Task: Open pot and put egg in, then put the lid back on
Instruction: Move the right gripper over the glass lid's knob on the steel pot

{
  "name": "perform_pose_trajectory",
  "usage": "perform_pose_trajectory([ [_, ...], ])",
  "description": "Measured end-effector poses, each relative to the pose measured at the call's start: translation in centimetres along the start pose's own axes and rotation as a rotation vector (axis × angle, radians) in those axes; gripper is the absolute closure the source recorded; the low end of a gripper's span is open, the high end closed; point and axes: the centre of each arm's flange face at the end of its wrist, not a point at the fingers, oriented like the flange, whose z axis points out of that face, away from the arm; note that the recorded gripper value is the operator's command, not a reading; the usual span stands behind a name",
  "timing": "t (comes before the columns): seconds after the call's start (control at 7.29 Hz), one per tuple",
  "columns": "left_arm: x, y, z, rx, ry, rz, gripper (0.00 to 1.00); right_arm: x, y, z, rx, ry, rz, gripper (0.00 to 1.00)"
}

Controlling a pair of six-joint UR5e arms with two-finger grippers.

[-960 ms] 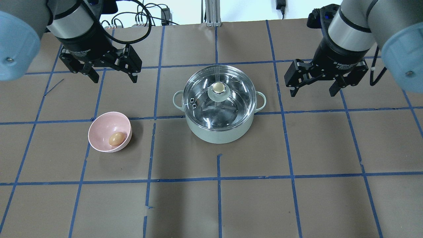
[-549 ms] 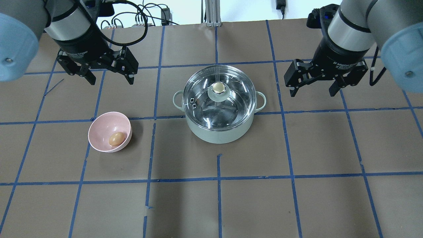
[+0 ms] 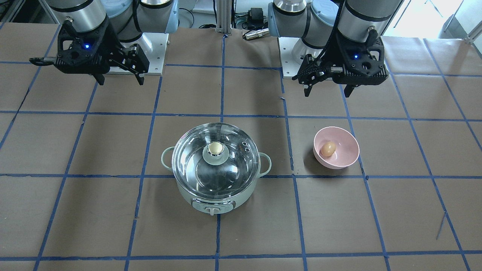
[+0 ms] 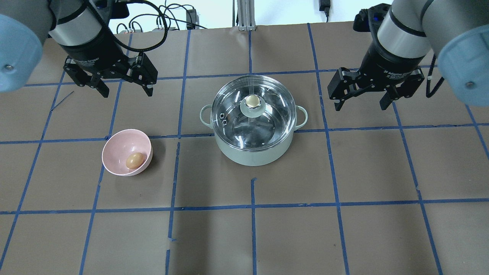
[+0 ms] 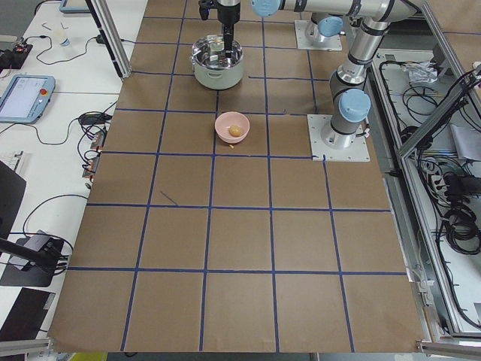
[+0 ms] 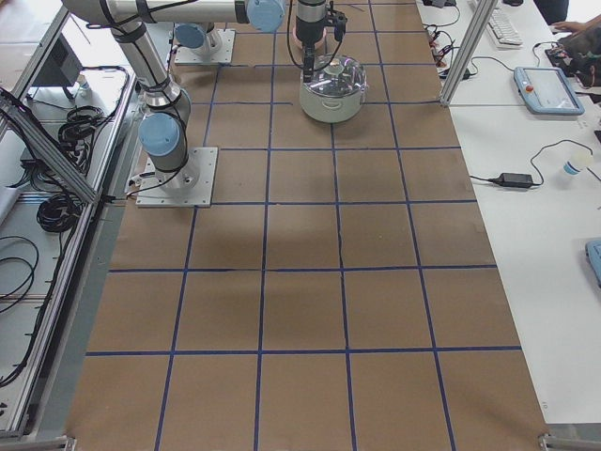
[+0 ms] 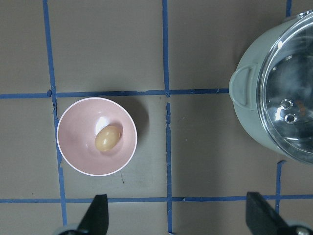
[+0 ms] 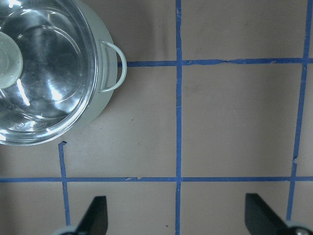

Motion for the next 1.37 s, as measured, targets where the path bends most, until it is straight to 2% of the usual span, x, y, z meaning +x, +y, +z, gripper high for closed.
perform_pose_trajectory([
  [0.41,0.0,0.0,0.0,-0.001,-0.003,0.000,0.01,-2.0,-3.5,1.1,0.080,-0.012,-0.021,0.02],
  [0.69,-0.1,0.0,0.0,0.000,-0.003,-0.001,0.01,-6.5,-6.7,2.4,0.097,-0.016,-0.054,0.01],
  [0.96,-0.1,0.0,0.0,0.001,-0.004,0.002,0.01,-10.7,-9.1,3.9,0.103,-0.025,-0.028,0.01],
  [1.37,-0.7,-0.2,-0.2,0.004,0.001,0.001,0.01,-17.1,-10.8,9.2,0.122,-0.042,0.030,0.01],
])
